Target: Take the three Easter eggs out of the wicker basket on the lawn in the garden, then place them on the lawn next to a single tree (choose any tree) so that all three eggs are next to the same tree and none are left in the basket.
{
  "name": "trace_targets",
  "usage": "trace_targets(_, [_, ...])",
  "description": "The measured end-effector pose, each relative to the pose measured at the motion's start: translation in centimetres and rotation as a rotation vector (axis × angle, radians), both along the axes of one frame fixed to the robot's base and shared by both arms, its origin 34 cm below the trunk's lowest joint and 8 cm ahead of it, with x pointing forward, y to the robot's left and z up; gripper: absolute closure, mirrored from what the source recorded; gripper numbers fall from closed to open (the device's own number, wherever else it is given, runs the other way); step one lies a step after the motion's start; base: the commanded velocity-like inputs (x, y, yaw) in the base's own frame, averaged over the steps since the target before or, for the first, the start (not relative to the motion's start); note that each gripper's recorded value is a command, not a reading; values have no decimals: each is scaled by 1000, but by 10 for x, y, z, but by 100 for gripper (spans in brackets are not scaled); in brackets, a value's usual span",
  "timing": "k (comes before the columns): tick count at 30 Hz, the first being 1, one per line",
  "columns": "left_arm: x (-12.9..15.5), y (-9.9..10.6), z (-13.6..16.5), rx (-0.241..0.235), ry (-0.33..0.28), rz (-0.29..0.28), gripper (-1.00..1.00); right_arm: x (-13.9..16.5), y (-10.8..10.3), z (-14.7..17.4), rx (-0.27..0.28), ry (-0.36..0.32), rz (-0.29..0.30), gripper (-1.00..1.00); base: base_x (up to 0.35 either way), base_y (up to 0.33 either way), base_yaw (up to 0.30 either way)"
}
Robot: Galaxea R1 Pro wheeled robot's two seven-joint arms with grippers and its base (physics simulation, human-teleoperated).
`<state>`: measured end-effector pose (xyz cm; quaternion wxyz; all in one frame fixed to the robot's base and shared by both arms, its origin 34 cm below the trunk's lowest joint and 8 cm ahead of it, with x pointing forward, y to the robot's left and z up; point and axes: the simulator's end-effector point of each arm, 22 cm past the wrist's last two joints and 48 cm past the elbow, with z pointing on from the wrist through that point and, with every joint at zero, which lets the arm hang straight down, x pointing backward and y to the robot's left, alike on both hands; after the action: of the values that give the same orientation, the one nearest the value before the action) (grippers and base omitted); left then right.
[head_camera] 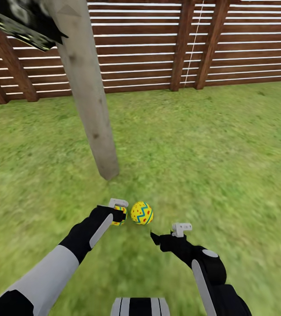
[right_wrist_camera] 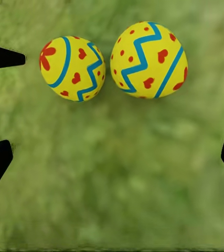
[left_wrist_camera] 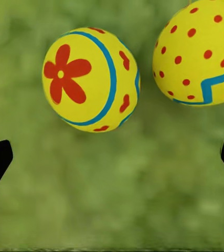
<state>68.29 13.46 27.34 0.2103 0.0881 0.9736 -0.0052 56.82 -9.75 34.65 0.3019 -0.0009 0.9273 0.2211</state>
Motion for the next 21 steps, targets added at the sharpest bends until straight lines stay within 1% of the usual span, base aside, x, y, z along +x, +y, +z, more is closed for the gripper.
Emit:
trace_targets(8, [7,0,20,1,-31,0,-100,4,1,17,0,-31,2,-100,-343,0,0])
trace_targets(10, [8,0,25,0,-37,1,-100,5,1,21,0,-39,2,-100,-231,0,0])
trace_targets(14, [4,2,30,5,-23,-4,-100,7,1,30,0,-56,2,-100,-55,0,0])
trace_targets(18, [-6,6,34,23,30,-19,-100,9,1,38,1,-72,2,-100,-7,0,0])
trace_targets(21, [-10,8,38,33,49,-25,-100,10,1,44,2,-83,2,-100,-1,0,0])
